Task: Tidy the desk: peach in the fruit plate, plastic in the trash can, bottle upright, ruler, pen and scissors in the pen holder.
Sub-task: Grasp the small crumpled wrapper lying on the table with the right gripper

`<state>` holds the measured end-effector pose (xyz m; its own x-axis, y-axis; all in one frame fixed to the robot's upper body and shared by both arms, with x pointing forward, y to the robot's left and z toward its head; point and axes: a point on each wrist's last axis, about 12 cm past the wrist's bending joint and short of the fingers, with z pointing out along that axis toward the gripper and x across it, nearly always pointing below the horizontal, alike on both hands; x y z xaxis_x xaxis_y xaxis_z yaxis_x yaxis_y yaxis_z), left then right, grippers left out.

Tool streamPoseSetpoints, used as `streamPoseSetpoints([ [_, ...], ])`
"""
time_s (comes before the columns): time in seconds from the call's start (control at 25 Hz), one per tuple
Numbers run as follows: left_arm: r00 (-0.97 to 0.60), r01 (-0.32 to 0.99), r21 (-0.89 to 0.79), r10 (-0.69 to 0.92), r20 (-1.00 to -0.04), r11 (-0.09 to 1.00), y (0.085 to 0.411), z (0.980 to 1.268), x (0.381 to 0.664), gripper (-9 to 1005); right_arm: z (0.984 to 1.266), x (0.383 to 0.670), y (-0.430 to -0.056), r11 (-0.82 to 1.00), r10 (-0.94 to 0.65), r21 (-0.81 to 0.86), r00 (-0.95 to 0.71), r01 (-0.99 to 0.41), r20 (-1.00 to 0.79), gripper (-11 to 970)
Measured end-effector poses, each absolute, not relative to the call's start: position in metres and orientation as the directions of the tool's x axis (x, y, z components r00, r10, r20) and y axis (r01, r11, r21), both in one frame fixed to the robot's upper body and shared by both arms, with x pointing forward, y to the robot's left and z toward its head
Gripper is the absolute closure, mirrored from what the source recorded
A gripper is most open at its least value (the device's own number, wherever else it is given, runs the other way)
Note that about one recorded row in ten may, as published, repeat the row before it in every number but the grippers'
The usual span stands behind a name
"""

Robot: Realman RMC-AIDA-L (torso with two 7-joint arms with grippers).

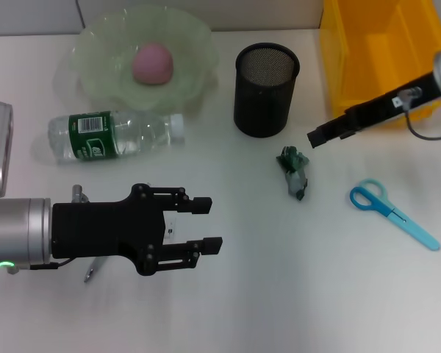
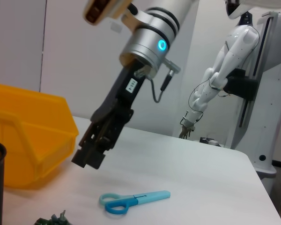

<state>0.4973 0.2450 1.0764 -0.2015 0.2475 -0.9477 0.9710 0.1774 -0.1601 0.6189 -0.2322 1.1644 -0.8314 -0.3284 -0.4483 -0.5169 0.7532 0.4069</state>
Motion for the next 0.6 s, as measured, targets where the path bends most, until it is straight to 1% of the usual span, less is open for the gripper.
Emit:
streamPoseSetpoints([
  [0.04, -0.202, 0.971, -0.160, 0.247, -0.948, 0.177, 0.245, 1.076, 0.497, 409, 1.164, 0.622, -0.225, 0.763, -0.343, 0.384, -0.829, -0.521, -0.442, 234],
  [0.16, -0.203, 0.971, -0.162, 0.246, -0.948, 0.177, 0.244, 1.076, 0.497, 409, 1.161, 0.623, -0.219, 0.768, -0.352, 0.370, -0.827, -0.523, -0.437, 234],
  [0.24, -0.205, 0.971, -0.165, 0.245, -0.948, 0.175, 0.244, 1.076, 0.498, 409, 1.154, 0.624, -0.213, 0.775, -0.353, 0.366, -0.833, -0.515, -0.427, 234],
  [0.28, -0.205, 0.971, -0.165, 0.245, -0.948, 0.175, 0.244, 1.076, 0.498, 409, 1.154, 0.624, -0.213, 0.775, -0.353, 0.366, -0.833, -0.515, -0.427, 234],
  [0.44, -0.205, 0.971, -0.165, 0.245, -0.948, 0.175, 0.243, 1.076, 0.499, 409, 1.139, 0.625, -0.208, 0.785, -0.335, 0.377, -0.848, -0.492, -0.410, 234],
  [0.6, -0.204, 0.971, -0.162, 0.247, -0.947, 0.178, 0.242, 1.076, 0.500, 409, 1.133, 0.624, -0.207, 0.789, -0.327, 0.378, -0.852, -0.485, -0.409, 234],
])
